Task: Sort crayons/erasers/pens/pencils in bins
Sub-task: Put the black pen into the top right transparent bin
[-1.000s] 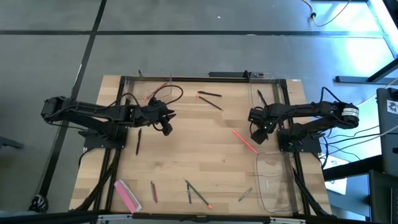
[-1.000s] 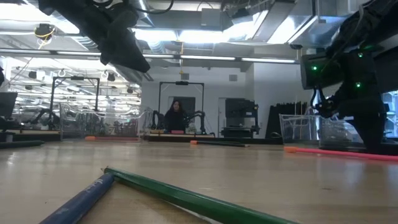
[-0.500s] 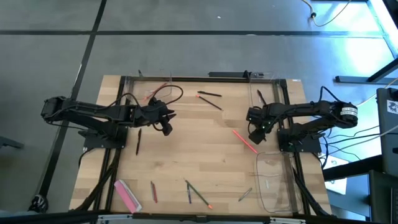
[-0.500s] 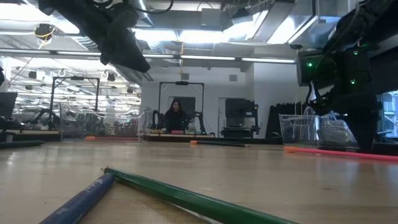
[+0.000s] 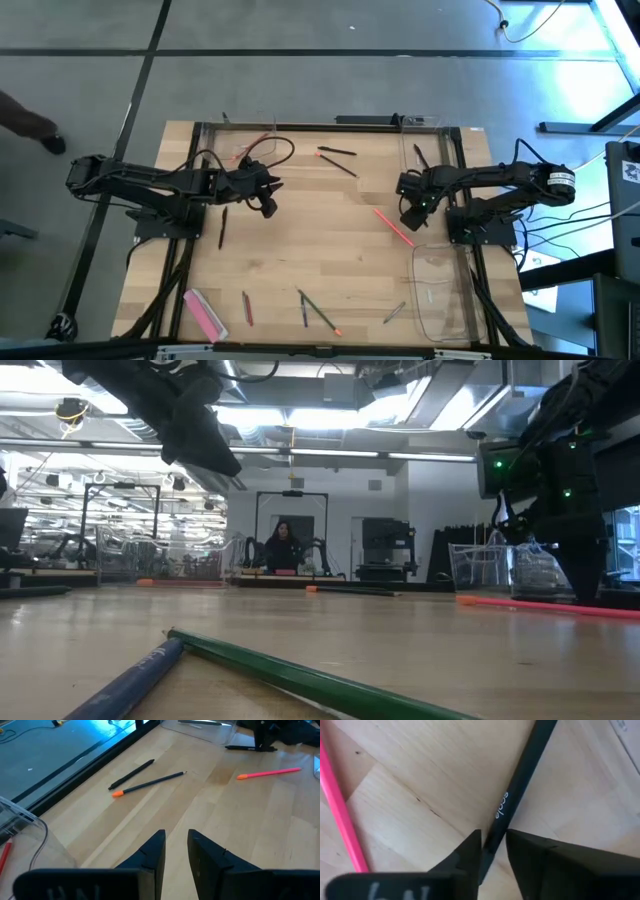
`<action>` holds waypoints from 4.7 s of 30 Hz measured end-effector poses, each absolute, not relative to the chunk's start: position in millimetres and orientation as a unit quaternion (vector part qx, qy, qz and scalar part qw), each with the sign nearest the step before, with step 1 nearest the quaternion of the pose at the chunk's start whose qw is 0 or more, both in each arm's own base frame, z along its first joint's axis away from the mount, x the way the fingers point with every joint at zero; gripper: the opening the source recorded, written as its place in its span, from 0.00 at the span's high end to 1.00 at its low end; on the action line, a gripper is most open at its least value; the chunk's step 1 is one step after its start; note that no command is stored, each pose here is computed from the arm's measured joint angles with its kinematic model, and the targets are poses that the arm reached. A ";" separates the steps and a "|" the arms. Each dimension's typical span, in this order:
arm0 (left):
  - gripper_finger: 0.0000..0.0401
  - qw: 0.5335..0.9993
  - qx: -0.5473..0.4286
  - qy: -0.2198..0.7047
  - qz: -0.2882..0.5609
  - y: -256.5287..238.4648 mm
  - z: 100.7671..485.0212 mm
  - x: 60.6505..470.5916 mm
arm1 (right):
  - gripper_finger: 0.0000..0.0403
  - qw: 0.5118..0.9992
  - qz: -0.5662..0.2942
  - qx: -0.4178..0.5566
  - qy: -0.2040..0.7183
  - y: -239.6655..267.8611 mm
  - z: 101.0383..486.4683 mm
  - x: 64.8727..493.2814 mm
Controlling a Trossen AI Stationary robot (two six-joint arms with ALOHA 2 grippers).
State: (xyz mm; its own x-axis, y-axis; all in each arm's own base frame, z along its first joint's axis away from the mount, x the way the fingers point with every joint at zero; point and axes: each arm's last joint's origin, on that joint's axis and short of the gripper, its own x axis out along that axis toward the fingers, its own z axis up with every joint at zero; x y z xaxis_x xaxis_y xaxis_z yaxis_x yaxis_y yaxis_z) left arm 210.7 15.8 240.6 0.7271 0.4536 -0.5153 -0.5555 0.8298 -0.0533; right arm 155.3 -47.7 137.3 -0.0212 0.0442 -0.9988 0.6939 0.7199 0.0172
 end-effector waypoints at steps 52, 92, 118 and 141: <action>0.81 0.923 -0.104 0.248 0.274 15.9 240.7 210.7 | 0.98 0.639 -0.273 0.273 0.666 -48.4 139.0 154.5; 0.82 0.923 -0.104 0.249 0.273 15.9 240.6 210.7 | 0.78 0.582 -0.292 0.319 0.689 -41.2 125.2 136.4; 0.82 0.923 -0.104 0.249 0.273 15.9 240.6 210.7 | 0.92 0.606 -0.265 0.330 0.673 -44.5 139.5 152.5; 0.82 0.924 -0.103 0.249 0.273 15.9 240.6 210.7 | 0.90 0.747 -0.211 0.288 0.561 -63.8 238.3 212.3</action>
State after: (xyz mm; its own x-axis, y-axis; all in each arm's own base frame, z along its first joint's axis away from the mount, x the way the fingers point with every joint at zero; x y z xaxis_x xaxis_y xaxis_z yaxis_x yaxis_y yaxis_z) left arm 210.7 15.9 240.6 0.7269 0.4532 -0.5159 -0.5556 0.8297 -0.0541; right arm 212.3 -63.8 238.3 0.2818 0.0080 -0.9594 0.6390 0.7443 0.1939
